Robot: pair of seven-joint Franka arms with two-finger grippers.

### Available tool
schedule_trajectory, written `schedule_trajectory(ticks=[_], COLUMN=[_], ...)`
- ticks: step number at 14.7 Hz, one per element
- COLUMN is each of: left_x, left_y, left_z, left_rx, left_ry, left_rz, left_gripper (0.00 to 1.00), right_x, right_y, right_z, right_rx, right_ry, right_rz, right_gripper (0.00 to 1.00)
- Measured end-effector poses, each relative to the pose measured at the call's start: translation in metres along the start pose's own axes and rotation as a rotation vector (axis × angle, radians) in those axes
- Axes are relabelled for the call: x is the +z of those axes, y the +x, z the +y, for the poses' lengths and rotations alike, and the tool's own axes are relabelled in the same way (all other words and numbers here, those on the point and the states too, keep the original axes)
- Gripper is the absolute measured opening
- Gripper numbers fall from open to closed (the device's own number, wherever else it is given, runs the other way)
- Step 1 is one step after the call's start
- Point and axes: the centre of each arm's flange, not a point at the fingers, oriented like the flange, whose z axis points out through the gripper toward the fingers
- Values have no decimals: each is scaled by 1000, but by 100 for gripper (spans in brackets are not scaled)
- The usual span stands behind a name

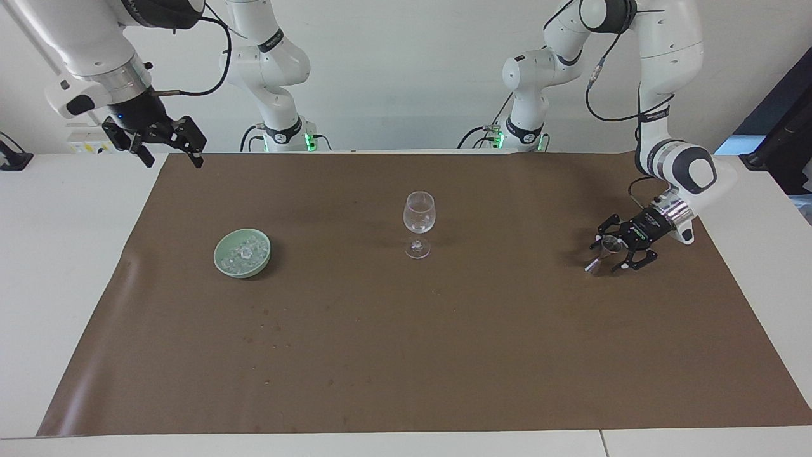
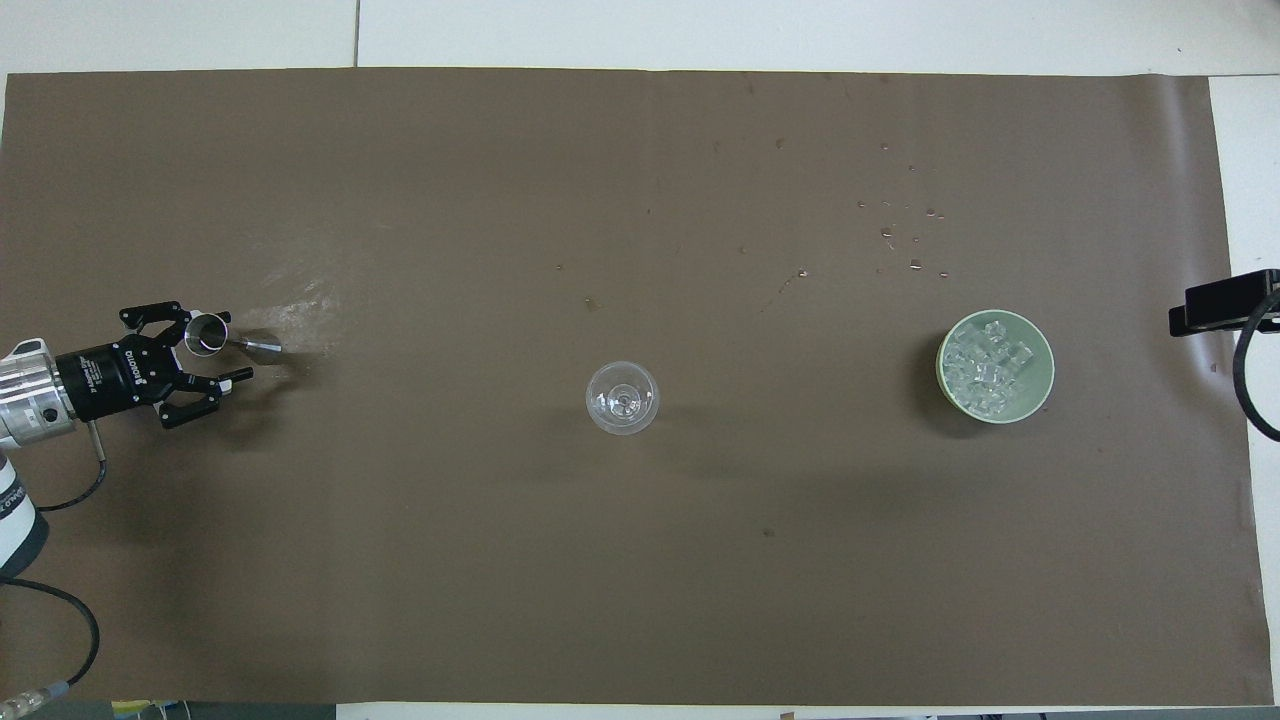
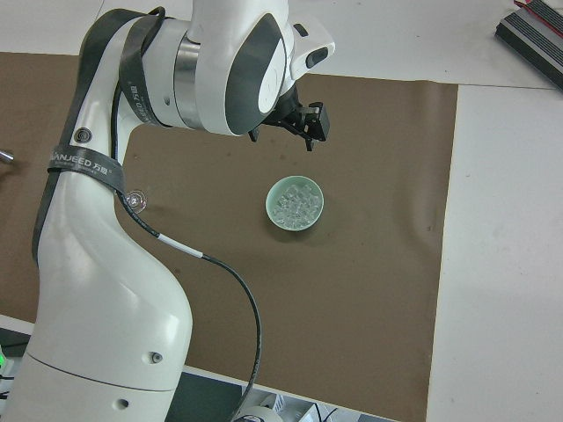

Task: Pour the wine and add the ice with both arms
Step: 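Lift the silver cup with the left gripper and carry it over the glass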

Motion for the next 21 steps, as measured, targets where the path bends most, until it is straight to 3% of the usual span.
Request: schedule_trajectory(ticks=[12, 13, 16, 21], left_x=[4, 4, 2, -7], left_y=[-6, -6, -6, -11], left_z=[0, 0, 1, 0], left_rx=[27, 27, 22, 17], left_ry=[4, 4, -8, -14], left_rz=[-21, -22, -29, -88], left_gripper=[65, 59, 24, 22], right_x=[0, 0, 0, 0], right_y=[0, 0, 0, 0], right_z=[0, 0, 0, 0], right_rx=[0, 0, 0, 0], right_ry=[0, 0, 0, 0], right_rz=[0, 0, 0, 0], right_gripper=[100, 100, 100, 100])
